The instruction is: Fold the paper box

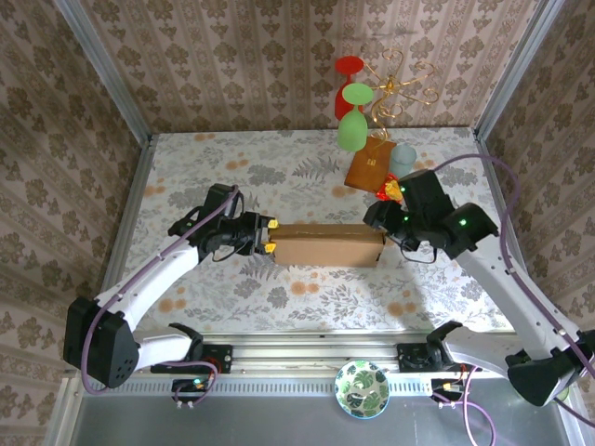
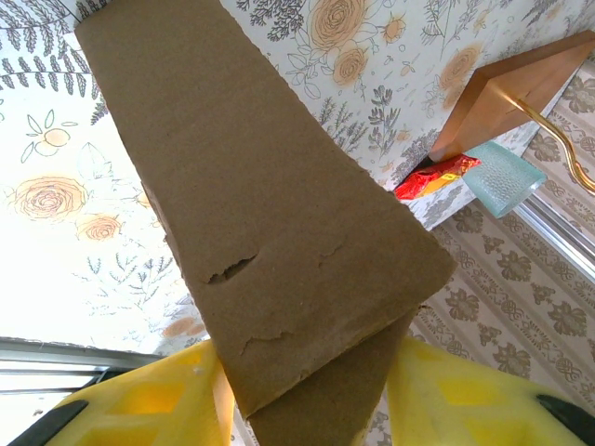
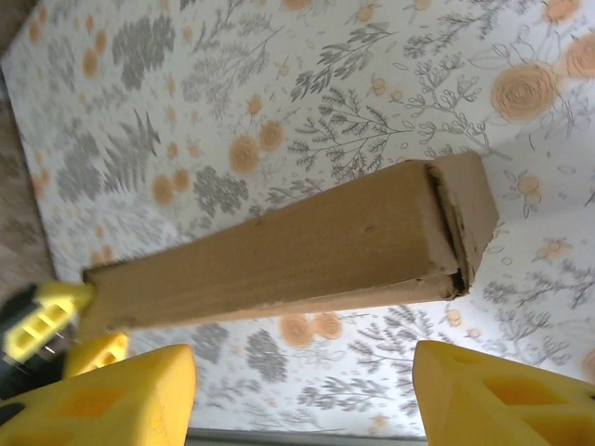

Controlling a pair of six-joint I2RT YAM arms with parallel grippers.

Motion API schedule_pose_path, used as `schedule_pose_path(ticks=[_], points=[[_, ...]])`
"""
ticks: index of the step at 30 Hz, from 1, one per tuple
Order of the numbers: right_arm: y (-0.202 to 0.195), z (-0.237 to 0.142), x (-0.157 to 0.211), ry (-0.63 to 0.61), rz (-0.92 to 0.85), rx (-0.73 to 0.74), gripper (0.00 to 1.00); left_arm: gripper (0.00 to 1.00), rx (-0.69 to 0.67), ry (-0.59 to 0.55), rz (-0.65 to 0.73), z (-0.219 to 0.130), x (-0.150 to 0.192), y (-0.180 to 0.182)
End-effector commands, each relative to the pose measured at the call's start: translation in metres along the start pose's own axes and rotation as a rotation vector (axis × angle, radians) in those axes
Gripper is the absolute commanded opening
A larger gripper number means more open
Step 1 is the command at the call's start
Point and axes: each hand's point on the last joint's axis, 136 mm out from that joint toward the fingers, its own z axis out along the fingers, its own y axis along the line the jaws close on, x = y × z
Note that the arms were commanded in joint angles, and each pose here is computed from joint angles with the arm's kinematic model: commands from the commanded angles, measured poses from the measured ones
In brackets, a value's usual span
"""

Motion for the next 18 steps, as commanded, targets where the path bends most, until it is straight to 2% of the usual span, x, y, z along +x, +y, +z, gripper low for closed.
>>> schedule_pose_path(ticks=[1,5,9,18], points=[[-0.016,0.001,0.012,0.086,0.279,-0.001,0.66,0.43,-0.125,-0.05,-0.127,0.008,-0.013,0.034],[-0.018,0.011,0.01,0.108,0.47,-0.095,0.71,0.43,-0.125,-0.051,-0.125,0.008,-0.013,0.034],[-0.033,0.022,0.016,0.131,0.563,-0.091,0.72,0.42,-0.127,-0.055,-0.125,0.008,-0.013,0.034],[-0.062,0.037,0.022,0.129,0.596,-0.05,0.55,0.42,-0.124,-0.054,-0.12,0.007,-0.012,0.032]])
